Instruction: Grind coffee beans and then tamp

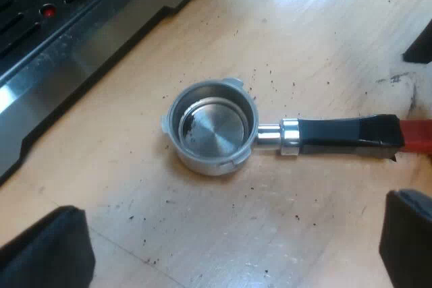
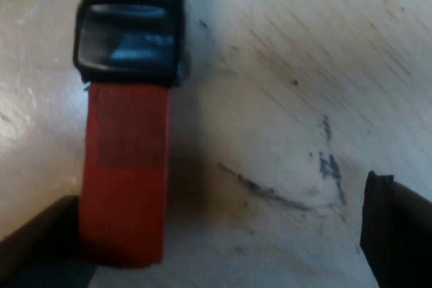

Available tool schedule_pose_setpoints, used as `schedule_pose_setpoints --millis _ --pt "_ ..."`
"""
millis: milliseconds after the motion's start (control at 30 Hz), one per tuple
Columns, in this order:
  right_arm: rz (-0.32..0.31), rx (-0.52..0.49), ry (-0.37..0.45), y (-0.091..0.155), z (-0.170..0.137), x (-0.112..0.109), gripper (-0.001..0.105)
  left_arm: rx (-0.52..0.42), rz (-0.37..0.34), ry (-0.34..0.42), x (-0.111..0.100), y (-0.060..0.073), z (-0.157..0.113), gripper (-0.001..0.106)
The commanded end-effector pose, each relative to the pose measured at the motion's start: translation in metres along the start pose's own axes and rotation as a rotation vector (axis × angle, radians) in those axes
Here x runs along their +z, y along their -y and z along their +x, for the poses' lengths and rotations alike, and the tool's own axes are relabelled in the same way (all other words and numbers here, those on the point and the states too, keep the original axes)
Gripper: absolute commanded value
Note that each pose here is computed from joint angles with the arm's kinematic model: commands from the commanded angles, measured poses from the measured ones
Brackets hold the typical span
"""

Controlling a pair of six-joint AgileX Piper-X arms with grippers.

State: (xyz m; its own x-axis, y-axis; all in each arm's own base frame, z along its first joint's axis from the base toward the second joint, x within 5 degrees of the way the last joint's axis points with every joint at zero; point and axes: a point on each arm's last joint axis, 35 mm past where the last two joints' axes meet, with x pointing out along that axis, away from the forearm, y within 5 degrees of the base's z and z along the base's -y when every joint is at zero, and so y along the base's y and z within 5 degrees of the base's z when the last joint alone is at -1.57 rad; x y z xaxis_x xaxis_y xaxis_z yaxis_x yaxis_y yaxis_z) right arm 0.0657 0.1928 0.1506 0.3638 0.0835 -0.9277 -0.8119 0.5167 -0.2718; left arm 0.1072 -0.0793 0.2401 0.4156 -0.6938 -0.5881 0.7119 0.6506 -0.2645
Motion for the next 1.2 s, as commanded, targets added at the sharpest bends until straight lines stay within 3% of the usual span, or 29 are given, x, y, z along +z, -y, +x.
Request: schedule_pose_setpoints --millis 33,200,333,533,667,767,933,1067,1200 --pt "-0.016 0.005 0.025 0.006 -0.019 0.009 0.081 -0.001 0.010 0.017 0.004 0.001 -0.001 0.087" --pt "-0.041 0.018 0.136 0.013 -0.048 0.024 0.081 0.021 -0.046 0.018 0.005 0.001 -0.003 0.087" --pt "-0.044 0.030 0.308 0.017 -0.070 0.039 0.081 0.069 -0.072 0.016 0.013 0.003 -0.010 0.087" --pt "-0.075 0.047 0.563 0.016 -0.083 0.063 0.081 0.202 -0.077 0.034 0.034 0.007 -0.031 0.087" --pt "-0.076 0.046 0.692 0.014 -0.079 0.067 0.081 0.378 -0.104 -0.027 0.041 0.005 -0.042 0.087" --pt "-0.053 0.050 0.763 0.010 -0.070 0.066 0.081 0.412 -0.114 -0.074 0.044 0.004 -0.041 0.087" --pt "-0.017 0.055 0.855 0.005 -0.057 0.068 0.081 0.510 -0.160 -0.171 0.043 -0.010 -0.029 0.087" --pt "-0.012 0.056 0.868 0.001 -0.050 0.073 0.081 0.565 -0.215 -0.244 0.042 -0.029 -0.017 0.087" --pt "-0.015 0.057 0.862 0.000 -0.046 0.075 0.081 0.584 -0.226 -0.300 0.042 -0.042 -0.005 0.087"
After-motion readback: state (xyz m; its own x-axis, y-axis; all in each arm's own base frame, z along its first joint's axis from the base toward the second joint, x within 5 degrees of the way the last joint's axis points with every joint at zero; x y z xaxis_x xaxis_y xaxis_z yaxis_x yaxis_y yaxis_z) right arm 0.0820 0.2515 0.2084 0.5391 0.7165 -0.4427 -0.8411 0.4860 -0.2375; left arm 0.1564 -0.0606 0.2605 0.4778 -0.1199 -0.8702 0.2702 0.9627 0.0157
